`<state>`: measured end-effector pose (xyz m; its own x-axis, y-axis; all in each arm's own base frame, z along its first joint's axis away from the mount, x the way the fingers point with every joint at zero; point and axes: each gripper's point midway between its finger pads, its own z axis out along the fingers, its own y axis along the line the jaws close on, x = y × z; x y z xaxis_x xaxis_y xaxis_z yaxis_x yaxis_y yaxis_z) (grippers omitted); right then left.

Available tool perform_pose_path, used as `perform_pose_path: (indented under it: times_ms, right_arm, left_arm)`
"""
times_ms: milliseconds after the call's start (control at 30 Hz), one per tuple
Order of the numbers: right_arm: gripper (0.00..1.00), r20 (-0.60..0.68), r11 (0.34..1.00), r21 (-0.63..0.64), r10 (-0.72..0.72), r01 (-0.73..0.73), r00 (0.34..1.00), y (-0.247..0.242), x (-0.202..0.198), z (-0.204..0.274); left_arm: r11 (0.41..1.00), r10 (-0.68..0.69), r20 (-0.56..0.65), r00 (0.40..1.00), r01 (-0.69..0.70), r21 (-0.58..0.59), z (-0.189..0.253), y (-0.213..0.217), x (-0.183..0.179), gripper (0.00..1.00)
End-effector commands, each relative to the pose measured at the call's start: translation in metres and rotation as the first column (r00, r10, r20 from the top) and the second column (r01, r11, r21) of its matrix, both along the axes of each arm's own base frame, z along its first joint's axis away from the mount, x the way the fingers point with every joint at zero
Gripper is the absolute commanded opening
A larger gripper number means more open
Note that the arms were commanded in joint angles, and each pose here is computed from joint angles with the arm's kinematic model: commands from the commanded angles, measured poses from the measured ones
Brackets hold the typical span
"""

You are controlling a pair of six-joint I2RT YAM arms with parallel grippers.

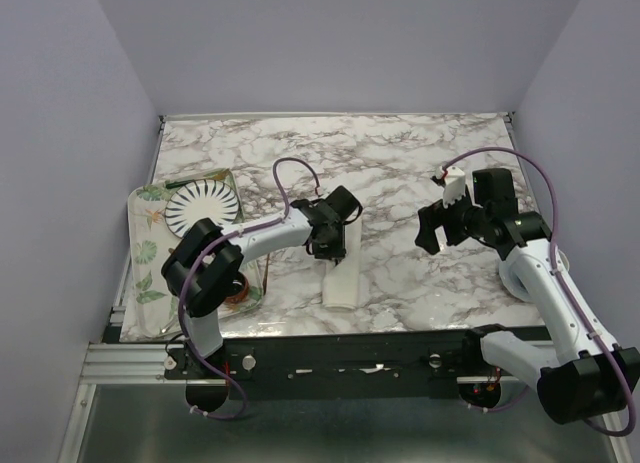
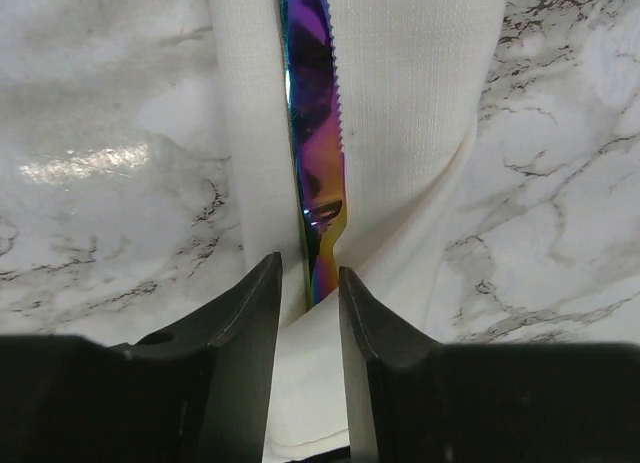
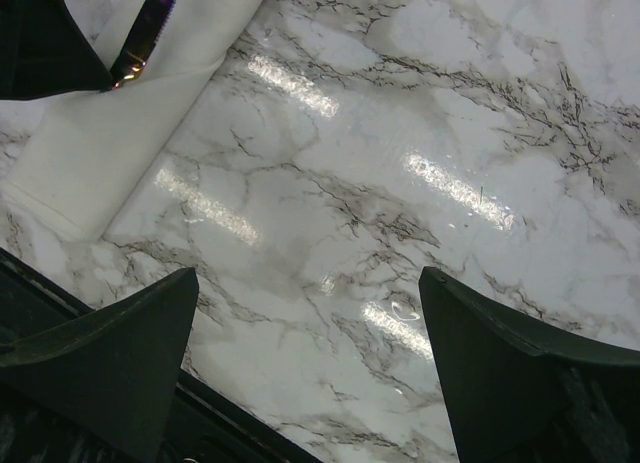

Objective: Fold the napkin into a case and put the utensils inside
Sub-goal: Insert the knife into the folded napkin.

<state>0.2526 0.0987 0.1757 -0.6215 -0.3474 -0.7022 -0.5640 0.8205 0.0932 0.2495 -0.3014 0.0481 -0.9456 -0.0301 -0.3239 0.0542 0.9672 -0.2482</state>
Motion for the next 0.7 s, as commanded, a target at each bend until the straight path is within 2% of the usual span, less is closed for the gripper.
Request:
perform_pose_path:
  times_ms: [0, 167, 300, 567, 633, 667]
  right_arm:
    - [1.0, -0.014, 1.0, 0.012, 0.006, -0.006, 1.0, 0.0, -0.007, -0.002]
    - [1.0, -0.012, 1.0, 0.02, 0.007, -0.007, 1.0, 0.002, -0.003, -0.002]
    - [1.0, -0.03, 0.998, 0.061, 0.021, -0.019, 0.999, 0.01, 0.0, -0.002]
    - [1.0, -0.195, 0.976, 0.219, 0.059, -0.015, 0.979, 0.041, 0.009, -0.012]
    - [0.98, -0.269, 0.959, 0.284, 0.064, 0.015, 0.961, 0.053, 0.012, -0.018]
    - [0.95, -0.268, 0.951, 0.308, 0.065, 0.021, 0.961, 0.057, 0.019, -0.017]
  left_arm:
    - [0.999, -0.022, 0.089, 0.996, 0.02, 0.029, 0.032, 0.01, 0.023, 0.41]
    - [0.998, 0.004, 0.127, 0.992, -0.011, 0.056, 0.04, 0.02, 0.063, 0.39]
    - [0.999, 0.0, 0.144, 0.99, -0.007, 0.049, 0.042, 0.005, 0.086, 0.37]
    - [0.998, 0.001, 0.127, 0.992, -0.009, 0.063, 0.027, -0.005, 0.099, 0.34]
    - [0.997, 0.002, 0.119, 0.993, -0.01, 0.071, 0.022, -0.005, 0.1, 0.35]
    - [0.997, 0.002, 0.113, 0.994, -0.011, 0.078, 0.02, -0.004, 0.1, 0.35]
